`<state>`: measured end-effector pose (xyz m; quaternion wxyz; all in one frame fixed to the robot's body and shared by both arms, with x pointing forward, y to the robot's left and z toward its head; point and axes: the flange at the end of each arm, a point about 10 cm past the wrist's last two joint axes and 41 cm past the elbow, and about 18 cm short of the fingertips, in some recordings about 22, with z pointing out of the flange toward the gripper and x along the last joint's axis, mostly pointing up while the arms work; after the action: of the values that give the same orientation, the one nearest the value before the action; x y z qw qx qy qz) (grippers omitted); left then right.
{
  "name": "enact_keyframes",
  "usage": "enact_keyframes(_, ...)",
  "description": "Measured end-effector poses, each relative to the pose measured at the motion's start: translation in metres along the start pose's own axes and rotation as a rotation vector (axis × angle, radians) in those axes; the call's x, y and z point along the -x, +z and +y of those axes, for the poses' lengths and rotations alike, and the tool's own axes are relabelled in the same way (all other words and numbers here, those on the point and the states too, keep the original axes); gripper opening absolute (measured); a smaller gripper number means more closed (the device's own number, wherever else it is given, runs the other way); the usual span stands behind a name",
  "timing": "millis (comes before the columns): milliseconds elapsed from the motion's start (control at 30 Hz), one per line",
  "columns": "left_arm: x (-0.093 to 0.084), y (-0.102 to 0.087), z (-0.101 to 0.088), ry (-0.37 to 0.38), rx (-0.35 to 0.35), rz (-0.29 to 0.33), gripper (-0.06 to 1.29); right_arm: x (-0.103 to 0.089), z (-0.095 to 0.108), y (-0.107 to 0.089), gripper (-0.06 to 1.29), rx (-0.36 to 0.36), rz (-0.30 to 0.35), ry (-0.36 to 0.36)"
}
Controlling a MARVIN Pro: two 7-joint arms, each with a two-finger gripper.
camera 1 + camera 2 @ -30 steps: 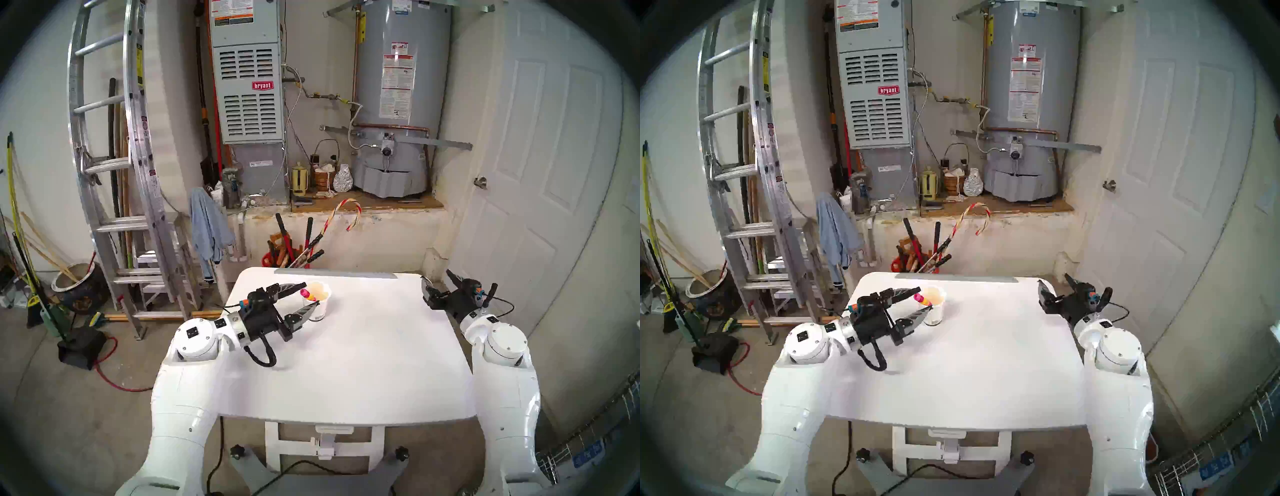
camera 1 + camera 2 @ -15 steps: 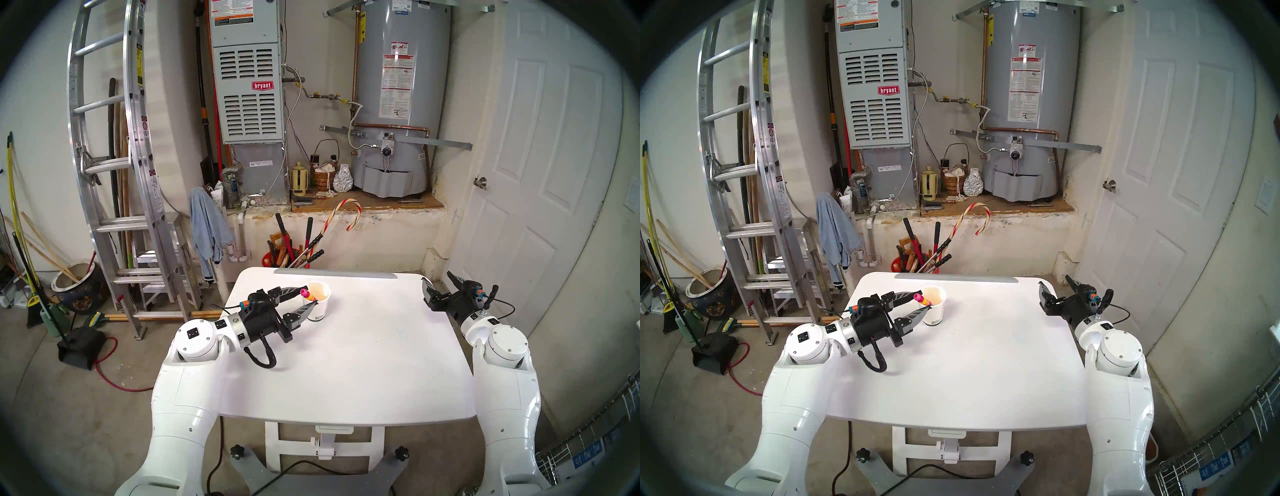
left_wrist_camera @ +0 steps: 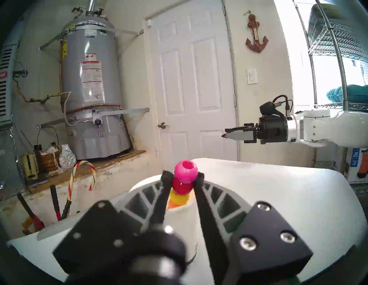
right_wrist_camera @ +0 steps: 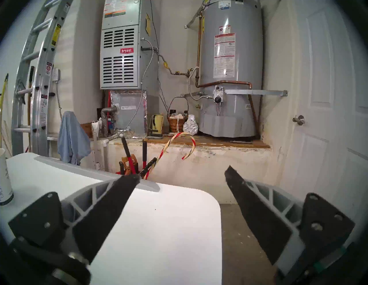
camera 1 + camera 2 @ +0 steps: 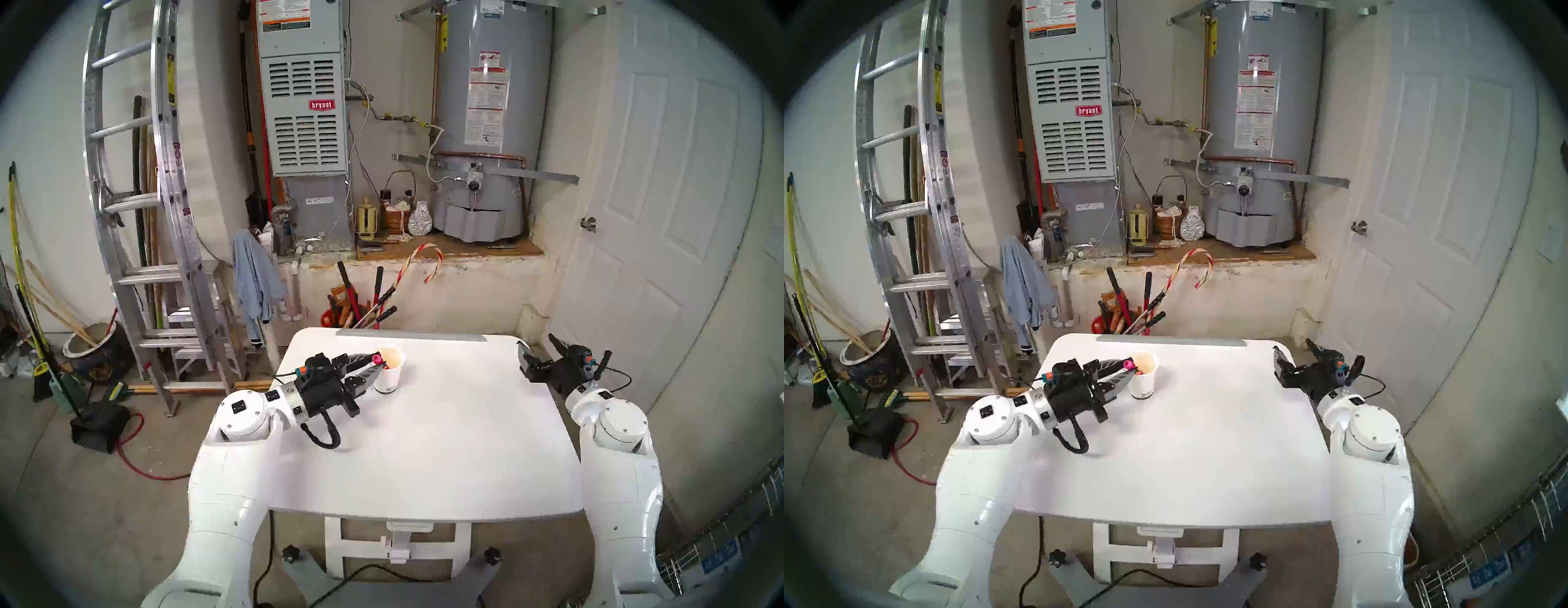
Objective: Switch the marker to another color
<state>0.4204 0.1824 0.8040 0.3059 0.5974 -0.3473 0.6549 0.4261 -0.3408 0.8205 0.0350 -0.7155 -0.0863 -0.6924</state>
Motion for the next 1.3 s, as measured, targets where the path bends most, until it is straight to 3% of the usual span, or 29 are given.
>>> enact_keyframes(333, 0.000, 0.003, -0.001, -0.006, 0.000, 0.007, 0.43, 0.000, 0.000, 0.000, 1.21, -0.003, -0.001, -0.001)
enact_keyframes(500, -0.001, 0.005, -0.002, -0.010, -0.001, 0.015, 0.19, 0.003, -0.001, 0.001, 1.21, -0.005, -0.006, 0.002)
enact_keyframes(833, -0.006, 0.006, -0.006, -0.015, -0.007, 0.044, 0.16, 0.006, -0.002, 0.003, 1.21, -0.016, -0.011, -0.006)
enact_keyframes(1300, -0.043, -0.003, -0.023, -0.012, -0.013, 0.136, 0.16, 0.000, -0.004, 0.020, 1.21, -0.023, -0.007, -0.057)
